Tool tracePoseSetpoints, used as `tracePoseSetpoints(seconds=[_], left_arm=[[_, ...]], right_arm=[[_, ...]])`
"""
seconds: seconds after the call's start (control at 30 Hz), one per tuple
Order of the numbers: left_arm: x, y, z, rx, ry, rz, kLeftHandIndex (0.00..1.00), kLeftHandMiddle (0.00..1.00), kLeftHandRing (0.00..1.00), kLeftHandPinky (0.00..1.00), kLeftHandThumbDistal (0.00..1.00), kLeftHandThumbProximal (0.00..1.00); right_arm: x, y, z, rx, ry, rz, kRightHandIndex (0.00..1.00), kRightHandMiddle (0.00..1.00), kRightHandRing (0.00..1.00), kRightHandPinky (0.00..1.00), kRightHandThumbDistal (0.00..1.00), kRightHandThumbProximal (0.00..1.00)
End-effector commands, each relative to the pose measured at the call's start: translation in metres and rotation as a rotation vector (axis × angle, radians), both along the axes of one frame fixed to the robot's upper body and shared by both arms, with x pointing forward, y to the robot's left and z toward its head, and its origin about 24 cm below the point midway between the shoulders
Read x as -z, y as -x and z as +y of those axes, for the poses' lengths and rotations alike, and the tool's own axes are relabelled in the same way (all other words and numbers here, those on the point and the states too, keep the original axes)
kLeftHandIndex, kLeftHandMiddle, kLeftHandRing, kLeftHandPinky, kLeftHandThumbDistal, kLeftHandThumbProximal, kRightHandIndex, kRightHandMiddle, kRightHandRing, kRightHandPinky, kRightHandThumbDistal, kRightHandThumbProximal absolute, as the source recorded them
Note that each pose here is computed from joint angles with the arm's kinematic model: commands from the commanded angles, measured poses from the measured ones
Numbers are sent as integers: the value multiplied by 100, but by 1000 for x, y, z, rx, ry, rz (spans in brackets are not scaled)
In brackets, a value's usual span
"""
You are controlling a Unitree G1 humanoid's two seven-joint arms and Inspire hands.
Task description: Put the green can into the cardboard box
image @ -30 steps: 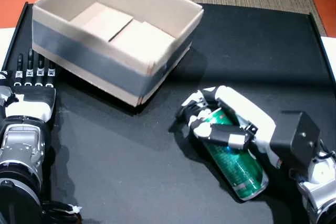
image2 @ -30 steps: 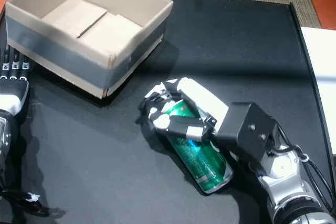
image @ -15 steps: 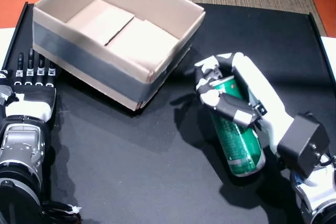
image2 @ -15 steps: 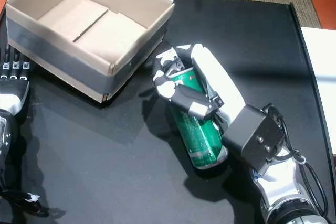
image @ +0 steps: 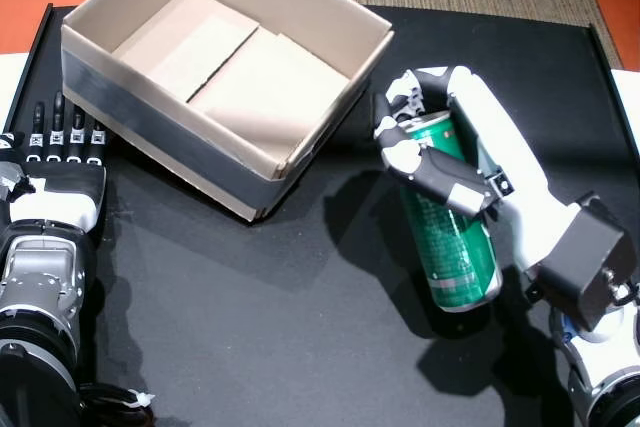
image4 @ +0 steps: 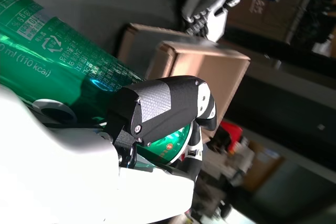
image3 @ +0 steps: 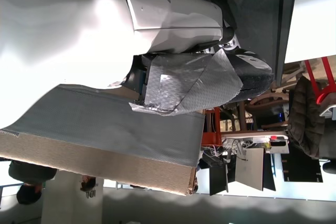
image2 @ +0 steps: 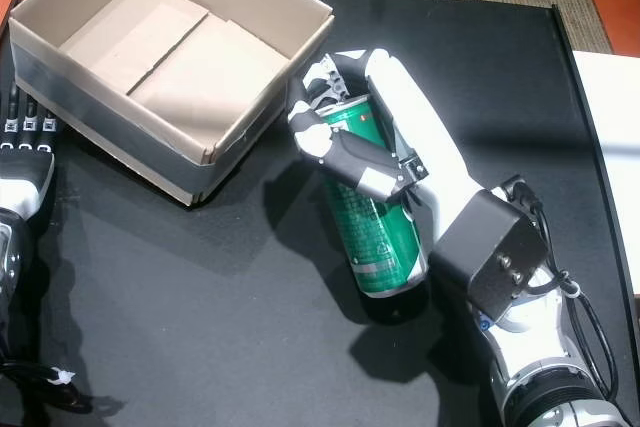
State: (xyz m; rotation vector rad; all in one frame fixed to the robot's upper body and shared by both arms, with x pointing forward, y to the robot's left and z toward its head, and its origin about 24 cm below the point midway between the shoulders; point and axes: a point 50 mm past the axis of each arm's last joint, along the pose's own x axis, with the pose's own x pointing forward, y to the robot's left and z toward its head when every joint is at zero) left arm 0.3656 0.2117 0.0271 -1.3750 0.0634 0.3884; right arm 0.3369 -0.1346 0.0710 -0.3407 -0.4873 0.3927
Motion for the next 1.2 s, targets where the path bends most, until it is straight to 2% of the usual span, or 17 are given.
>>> tracePoseSetpoints(seconds=[0.0, 0.13, 0.23, 0.27, 0.33, 0.37, 0.4, 0.43, 0.47, 0.53, 0.67, 0.73, 0.83, 0.93, 1.03, 1.07, 1.17], left_arm=[[2, 2, 1, 8, -12, 5, 63, 66, 75, 86, 0, 100], [3, 2, 1, 10, -15, -4, 65, 68, 78, 88, 0, 100], [4, 3, 1, 20, -54, 11, 66, 68, 78, 89, 0, 100], [4, 3, 1, 54, -162, 34, 64, 67, 76, 88, 0, 100], [-2, 2, 1, 157, -534, 85, 59, 60, 68, 80, 2, 84], [-6, 1, 0, 189, -696, 86, 55, 56, 63, 75, 5, 73], [-10, -1, -1, 205, -822, 87, 53, 53, 58, 70, 19, 65], [-13, -1, -2, 206, -926, 77, 51, 51, 56, 68, 22, 63], [-16, -1, -2, 204, -995, 70, 51, 51, 55, 67, 20, 62], [-18, 1, -3, 181, -1102, 69, 53, 52, 58, 71, 2, 65], [-22, 5, -1, 138, -1356, 70, 57, 53, 59, 79, 0, 81], [-27, 5, 2, 141, -1448, 53, 57, 55, 60, 80, 0, 78], [-36, 3, 7, 130, -1506, 24, 59, 53, 59, 82, 0, 75], [-40, 0, 9, 128, -1479, 12, 61, 51, 60, 86, 0, 76], [-38, 0, 9, 137, -1393, 13, 63, 54, 62, 85, 0, 79], [-37, 0, 9, 141, -1372, 18, 63, 55, 62, 85, 4, 80], [-32, 1, 9, 149, -1356, 40, 63, 52, 64, 89, 0, 82]], right_arm=[[-29, -8, 7, 5, -66, -137, 0, 0, 11, 21, 41, 18], [-49, -14, 13, 17, -125, -206, 0, 0, 10, 20, 42, 14], [-56, -16, 13, 23, -134, -236, 0, 0, 7, 18, 42, 17], [-57, -16, 13, 30, -129, -245, 0, 0, 6, 17, 43, 19], [-56, -16, 11, 38, -120, -251, 0, 0, 7, 17, 45, 22], [-55, -15, 11, 40, -116, -250, 0, 0, 7, 17, 46, 19], [-53, -14, 10, 40, -116, -244, 0, 0, 7, 18, 47, 18], [-51, -14, 10, 42, -117, -235, 0, 0, 7, 18, 50, 17], [-49, -14, 10, 44, -117, -227, 0, 0, 6, 18, 51, 17], [-46, -14, 9, 54, -112, -216, 0, 0, 5, 17, 48, 19], [-47, -15, 8, 62, -107, -217, 0, 0, 1, 16, 50, 22], [-49, -16, 7, 61, -116, -217, 0, 0, 2, 17, 51, 22], [-50, -17, 7, 72, -136, -210, 0, 0, 2, 16, 53, 20], [-49, -18, 7, 81, -139, -204, 0, 0, 1, 16, 52, 19], [-50, -18, 7, 77, -140, -199, 0, 0, 3, 16, 54, 20], [-51, -18, 7, 75, -140, -200, 0, 0, 3, 16, 54, 20], [-53, -19, 6, 78, -144, -208, 0, 0, 2, 16, 53, 18]])
